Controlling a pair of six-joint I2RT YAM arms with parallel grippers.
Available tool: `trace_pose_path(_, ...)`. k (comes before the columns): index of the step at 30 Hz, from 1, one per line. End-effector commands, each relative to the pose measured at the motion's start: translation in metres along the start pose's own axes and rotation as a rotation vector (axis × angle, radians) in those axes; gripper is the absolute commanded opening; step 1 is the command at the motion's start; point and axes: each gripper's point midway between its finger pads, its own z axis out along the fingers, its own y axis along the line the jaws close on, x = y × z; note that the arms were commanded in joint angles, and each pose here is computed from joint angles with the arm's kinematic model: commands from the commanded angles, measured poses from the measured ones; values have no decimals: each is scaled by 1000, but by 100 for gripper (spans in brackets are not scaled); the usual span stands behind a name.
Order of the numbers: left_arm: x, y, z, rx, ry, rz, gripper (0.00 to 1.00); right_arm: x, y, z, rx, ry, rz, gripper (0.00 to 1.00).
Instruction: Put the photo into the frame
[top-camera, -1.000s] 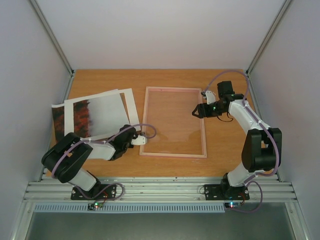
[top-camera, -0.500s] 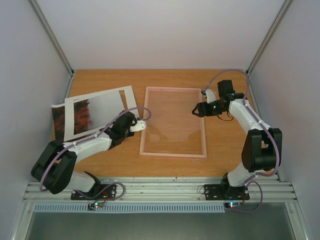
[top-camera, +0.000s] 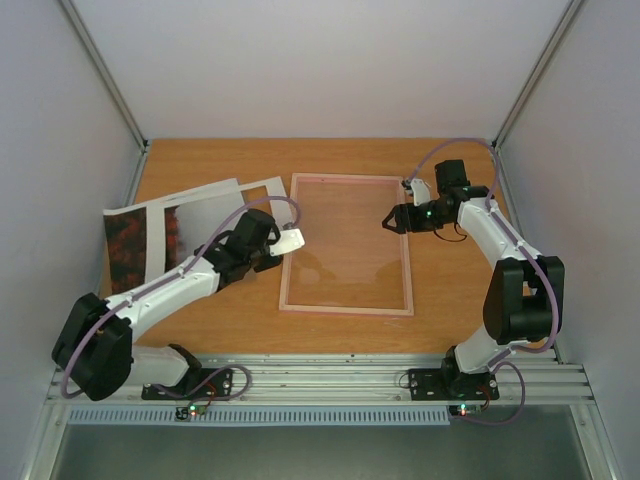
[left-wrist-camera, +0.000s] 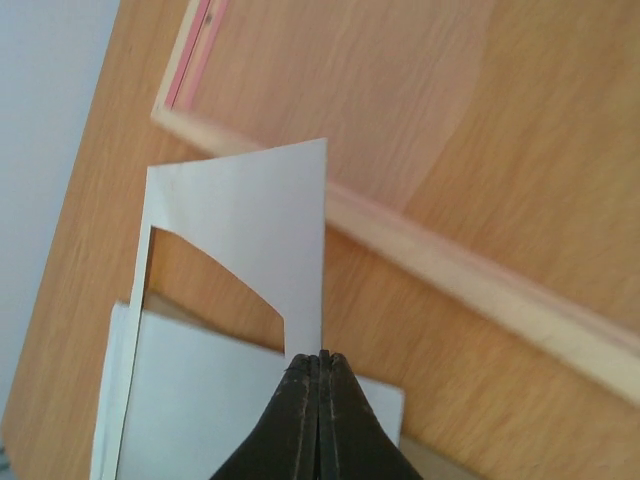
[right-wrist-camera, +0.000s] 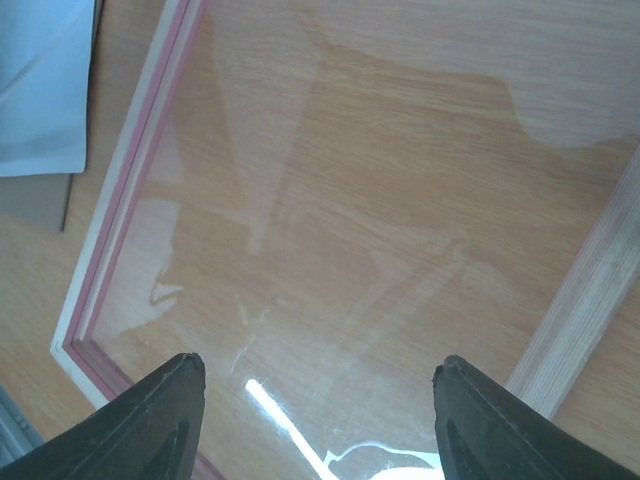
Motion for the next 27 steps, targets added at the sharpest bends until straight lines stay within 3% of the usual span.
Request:
trace_pose_path(1,-37,-15,-19,93,-125,-33,0,-13,8,-6,-32,-37,-13,64)
trace_pose_path(6,-61,-19,-35,204,-189,-78,0,-15,28,-15,-107,-79,-136,67)
trace_pose_path(19,-101,-16,-127,524,-363,-191,1,-34,112,-68,-371,-341,-776,76)
trace_pose_path(27,-116,-5,-147,571,-404,-221,1,0,172,-62,-554,-285,-958,82)
